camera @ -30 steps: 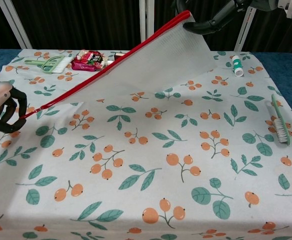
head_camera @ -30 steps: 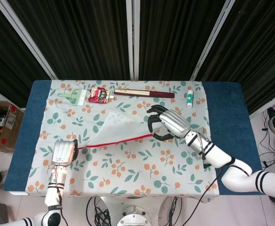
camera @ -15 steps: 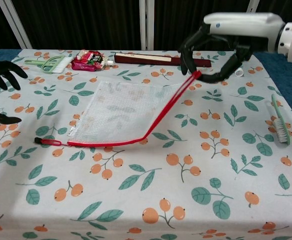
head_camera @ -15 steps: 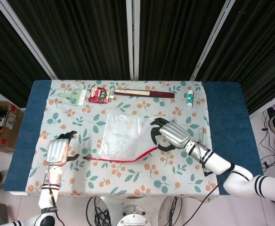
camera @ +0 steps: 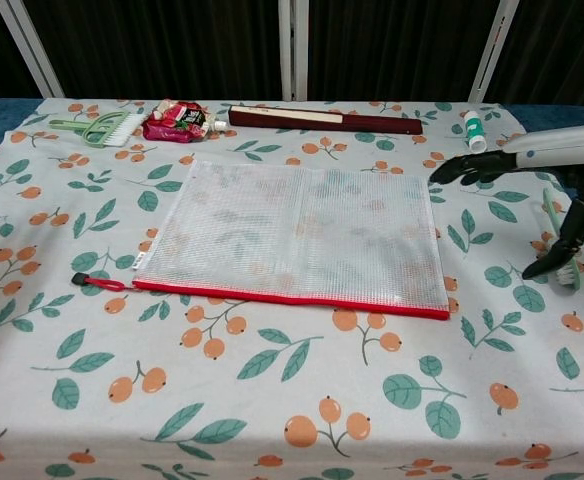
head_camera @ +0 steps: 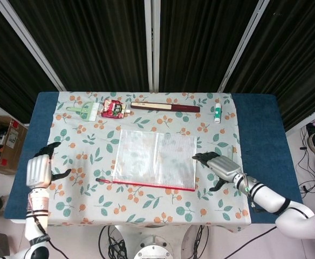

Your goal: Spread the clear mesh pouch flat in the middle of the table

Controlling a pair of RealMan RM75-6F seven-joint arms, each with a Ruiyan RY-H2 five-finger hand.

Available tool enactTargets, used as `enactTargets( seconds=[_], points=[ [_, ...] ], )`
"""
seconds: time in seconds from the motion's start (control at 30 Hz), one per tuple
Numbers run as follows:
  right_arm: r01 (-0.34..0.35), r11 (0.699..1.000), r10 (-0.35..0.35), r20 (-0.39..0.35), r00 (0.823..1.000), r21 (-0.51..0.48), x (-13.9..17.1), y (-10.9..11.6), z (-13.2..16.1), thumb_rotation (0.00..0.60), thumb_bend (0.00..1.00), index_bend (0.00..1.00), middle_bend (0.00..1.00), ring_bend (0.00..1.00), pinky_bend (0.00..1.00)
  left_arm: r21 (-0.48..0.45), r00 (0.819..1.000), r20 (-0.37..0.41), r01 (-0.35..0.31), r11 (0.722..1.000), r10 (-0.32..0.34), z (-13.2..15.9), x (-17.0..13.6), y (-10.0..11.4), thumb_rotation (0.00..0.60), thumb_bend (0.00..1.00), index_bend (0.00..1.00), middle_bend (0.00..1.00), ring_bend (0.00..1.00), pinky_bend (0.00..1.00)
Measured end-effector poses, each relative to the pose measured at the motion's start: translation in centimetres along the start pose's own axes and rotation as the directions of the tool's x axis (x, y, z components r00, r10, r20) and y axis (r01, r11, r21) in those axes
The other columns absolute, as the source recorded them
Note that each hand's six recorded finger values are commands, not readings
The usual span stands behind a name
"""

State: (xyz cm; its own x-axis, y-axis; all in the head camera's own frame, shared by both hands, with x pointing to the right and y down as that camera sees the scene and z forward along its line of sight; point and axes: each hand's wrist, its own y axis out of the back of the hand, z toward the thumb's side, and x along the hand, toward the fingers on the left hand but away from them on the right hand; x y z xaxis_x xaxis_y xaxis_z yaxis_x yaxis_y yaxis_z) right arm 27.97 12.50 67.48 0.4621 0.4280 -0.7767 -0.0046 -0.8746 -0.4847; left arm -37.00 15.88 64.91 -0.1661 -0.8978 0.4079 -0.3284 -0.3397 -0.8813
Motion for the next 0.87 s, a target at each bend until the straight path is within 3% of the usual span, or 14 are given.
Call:
enactTargets(
  seconds=[0.1, 0.2, 0.3, 0.43, 0.53, 0.63, 0.87],
  points=[
    [0.07, 0.997, -0.069, 0.018, 0.997, -0.043, 0.7, 0.6, -0.8, 0.6, 0.03, 0.0, 0.01, 0.0, 0.0, 0.003, 0.999, -0.047, -0.025, 1.0, 0.025, -2.3, 0.1, 1.0, 0.6, 0.0, 0.24, 0.24, 0.22, 0.32],
    [0.189, 0.98, -0.187, 0.041, 0.982, -0.068, 1.8, 1.6, -1.8, 0.6, 0.1, 0.0, 0.05, 0.0, 0.0, 0.038, 0.998, -0.043, -0.036, 0.999, 0.038, -4.1, 0.3, 1.9, 0.6, 0.0, 0.25, 0.2, 0.16, 0.24],
    [0.327, 0.944, -0.324, 0.078, 0.943, -0.04, 3.5, 2.6, -3.2, 0.6, 0.13, 0.0, 0.05, 0.0, 0.0, 0.13, 1.0, -0.01, -0.027, 0.991, 0.029, -6.3, 0.1, 2.7, 0.6, 0.0, 0.26, 0.19, 0.15, 0.21],
    [0.492, 0.87, -0.489, 0.155, 0.858, 0.02, 7.4, 2.6, -5.4, 0.6, 0.13, 0.0, 0.04, 0.0, 0.0, 0.202, 1.0, 0.015, -0.011, 0.979, 0.008, -9.0, -1.5, 3.7, 0.6, 0.0, 0.26, 0.19, 0.15, 0.21],
    [0.559, 0.828, -0.553, 0.216, 0.805, 0.035, 10.8, 1.3, -7.0, 0.6, 0.13, 0.0, 0.03, 0.0, 0.0, 0.209, 1.0, 0.013, -0.015, 0.978, 0.012, -9.7, -3.4, 4.4, 0.6, 0.0, 0.26, 0.19, 0.15, 0.21],
    [0.59, 0.806, -0.581, 0.252, 0.774, 0.045, 13.7, -0.1, -7.9, 0.6, 0.13, 0.0, 0.03, 0.0, 0.0, 0.226, 0.999, 0.023, -0.036, 0.973, 0.031, -9.6, -5.3, 5.1, 0.6, 0.0, 0.26, 0.19, 0.15, 0.21],
    [0.637, 0.769, -0.623, 0.293, 0.725, 0.057, 18.0, -2.4, -8.7, 0.6, 0.14, 0.0, 0.03, 0.0, 0.0, 0.19, 0.996, 0.046, -0.081, 0.978, 0.074, -8.2, -10.5, 6.1, 0.6, 0.0, 0.26, 0.19, 0.15, 0.21]
  ],
)
